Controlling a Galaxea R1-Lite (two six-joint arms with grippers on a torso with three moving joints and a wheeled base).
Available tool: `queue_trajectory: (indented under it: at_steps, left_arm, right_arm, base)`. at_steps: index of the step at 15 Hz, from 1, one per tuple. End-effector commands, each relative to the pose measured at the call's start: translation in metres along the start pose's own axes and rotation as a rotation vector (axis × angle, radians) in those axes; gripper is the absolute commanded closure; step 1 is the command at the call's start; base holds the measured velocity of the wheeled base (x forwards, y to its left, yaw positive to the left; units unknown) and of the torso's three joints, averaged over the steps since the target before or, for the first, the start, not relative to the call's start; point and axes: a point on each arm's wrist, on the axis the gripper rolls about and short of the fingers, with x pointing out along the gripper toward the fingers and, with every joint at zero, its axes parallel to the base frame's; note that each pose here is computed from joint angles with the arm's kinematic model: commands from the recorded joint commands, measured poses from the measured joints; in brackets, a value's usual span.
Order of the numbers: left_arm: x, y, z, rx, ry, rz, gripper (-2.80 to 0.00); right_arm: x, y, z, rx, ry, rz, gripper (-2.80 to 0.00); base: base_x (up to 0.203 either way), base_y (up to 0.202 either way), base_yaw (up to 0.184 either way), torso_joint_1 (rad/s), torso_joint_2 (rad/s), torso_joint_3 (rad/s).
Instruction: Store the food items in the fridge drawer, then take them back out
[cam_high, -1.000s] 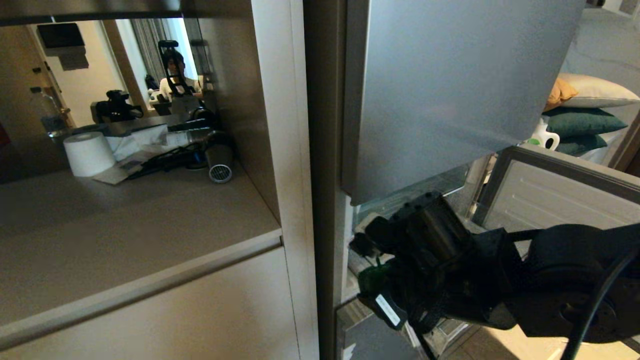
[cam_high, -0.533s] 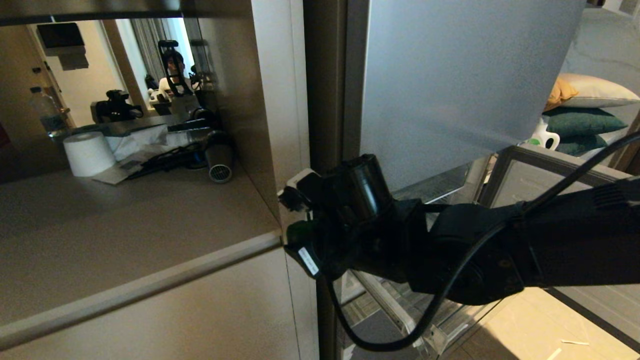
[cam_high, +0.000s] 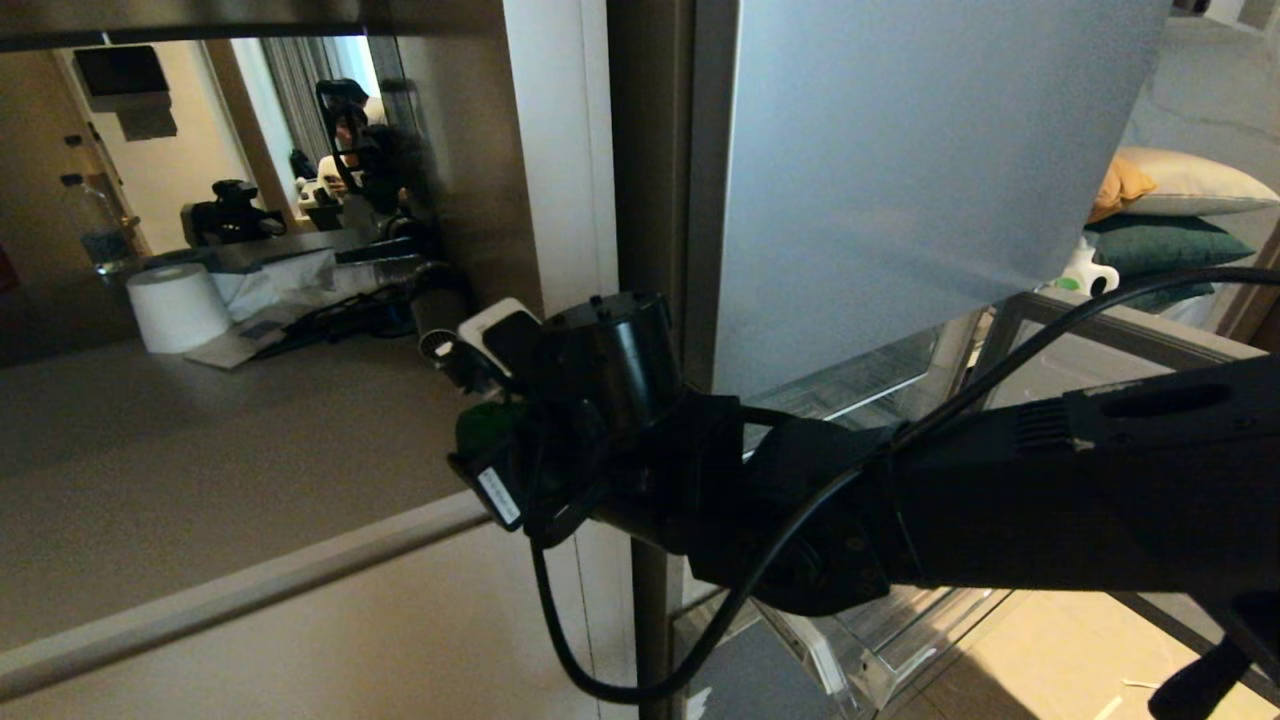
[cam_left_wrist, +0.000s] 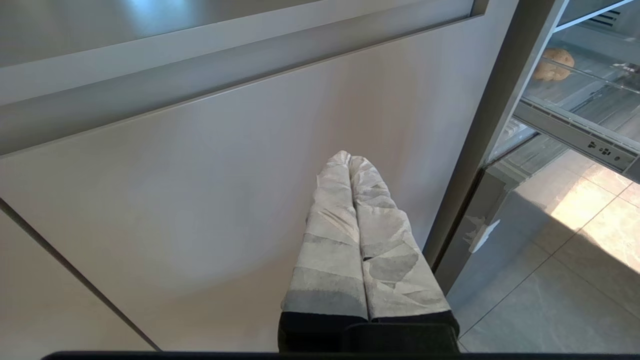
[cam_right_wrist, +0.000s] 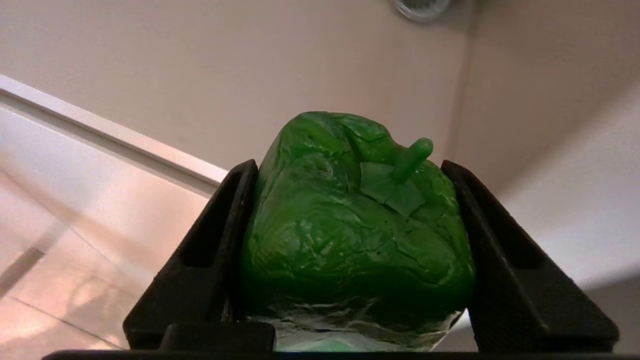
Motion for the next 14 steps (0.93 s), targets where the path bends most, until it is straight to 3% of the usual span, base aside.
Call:
queue_trajectory:
  at_steps: [1, 7, 9, 14]
  left_arm:
    - [0.0, 0.0, 0.0, 0.0, 0.0, 0.0, 0.0]
    - [0.0, 0.0, 0.0, 0.0, 0.0, 0.0, 0.0]
    - [0.0, 0.0, 0.0, 0.0, 0.0, 0.0, 0.0]
    - [0.0, 0.0, 0.0, 0.0, 0.0, 0.0, 0.0]
  right_arm:
    - [0.009, 0.014, -0.003, -0.007, -0.007, 0.019, 0.0]
    - [0.054, 0.023, -0.018, -0.055, -0.056, -0.039, 0.0]
    - [0.069, 0.019, -0.028, -0.078, -0.072, -0.064, 0.0]
    - [0.072, 0.008, -0.025, -0.081, -0.138, -0.101, 0.0]
  base:
    - [0.0, 0.0, 0.0, 0.0, 0.0, 0.0]
    - [0.0, 0.0, 0.0, 0.0, 0.0, 0.0]
    - [0.0, 0.0, 0.0, 0.0, 0.0, 0.0]
    - [0.0, 0.0, 0.0, 0.0, 0.0, 0.0]
